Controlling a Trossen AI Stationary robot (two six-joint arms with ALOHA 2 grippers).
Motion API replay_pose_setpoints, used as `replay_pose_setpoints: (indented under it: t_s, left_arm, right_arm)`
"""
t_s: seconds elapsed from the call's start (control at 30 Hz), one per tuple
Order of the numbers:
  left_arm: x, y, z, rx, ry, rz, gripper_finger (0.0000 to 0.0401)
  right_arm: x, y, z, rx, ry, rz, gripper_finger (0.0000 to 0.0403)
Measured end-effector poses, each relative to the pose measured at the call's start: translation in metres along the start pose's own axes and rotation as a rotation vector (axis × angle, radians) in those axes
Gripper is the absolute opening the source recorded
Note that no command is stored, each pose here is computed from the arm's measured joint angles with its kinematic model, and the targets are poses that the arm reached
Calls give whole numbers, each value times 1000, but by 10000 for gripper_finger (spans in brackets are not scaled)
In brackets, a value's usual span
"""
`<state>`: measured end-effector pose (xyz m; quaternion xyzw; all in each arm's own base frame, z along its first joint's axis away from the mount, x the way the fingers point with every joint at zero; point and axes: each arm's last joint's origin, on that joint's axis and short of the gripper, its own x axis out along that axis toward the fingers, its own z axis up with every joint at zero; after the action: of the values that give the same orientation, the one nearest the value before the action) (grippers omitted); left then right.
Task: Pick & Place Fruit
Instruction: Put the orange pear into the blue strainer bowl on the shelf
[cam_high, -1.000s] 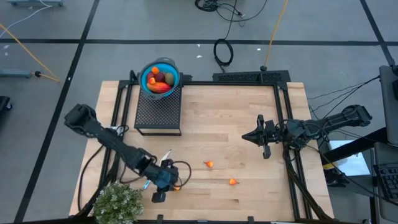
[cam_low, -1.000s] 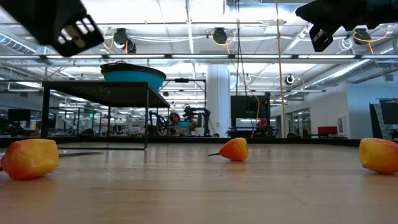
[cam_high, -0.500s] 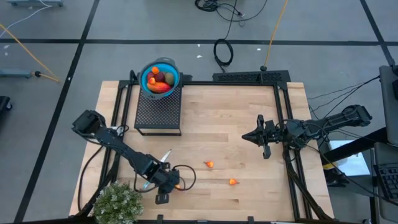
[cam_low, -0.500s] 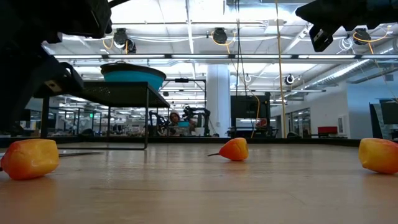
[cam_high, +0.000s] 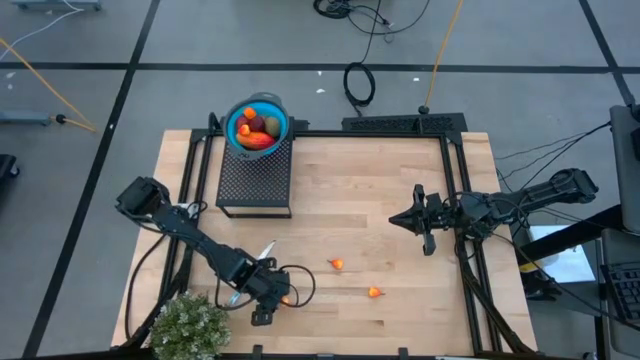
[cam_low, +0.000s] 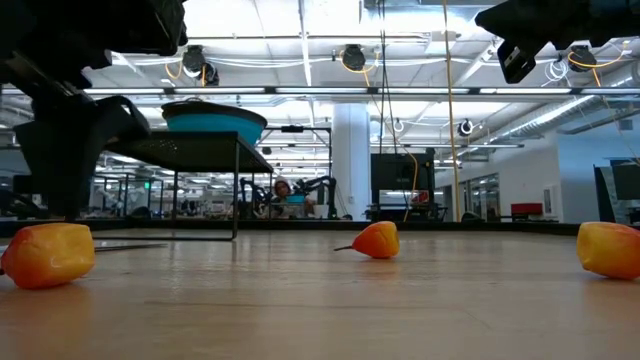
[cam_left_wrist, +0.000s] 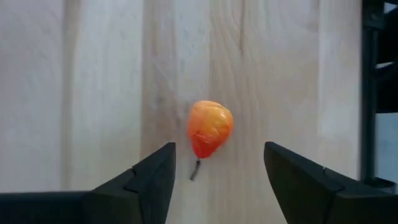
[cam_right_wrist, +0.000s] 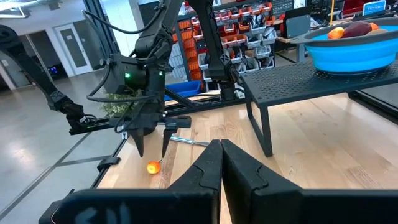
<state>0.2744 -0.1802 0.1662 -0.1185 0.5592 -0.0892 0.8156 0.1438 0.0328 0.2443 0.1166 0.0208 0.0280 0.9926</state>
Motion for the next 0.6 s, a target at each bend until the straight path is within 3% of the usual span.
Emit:
replay_pose_setpoints:
  t_s: [0.37, 0.6]
  left_arm:
    - [10, -4, 5, 55, -67, -9, 246]
    - [32, 0, -2, 53, -1, 40, 246]
  right_arm:
    - [0, 0, 0, -1, 4, -1, 0]
    - [1, -1, -4, -9, 41, -11, 0]
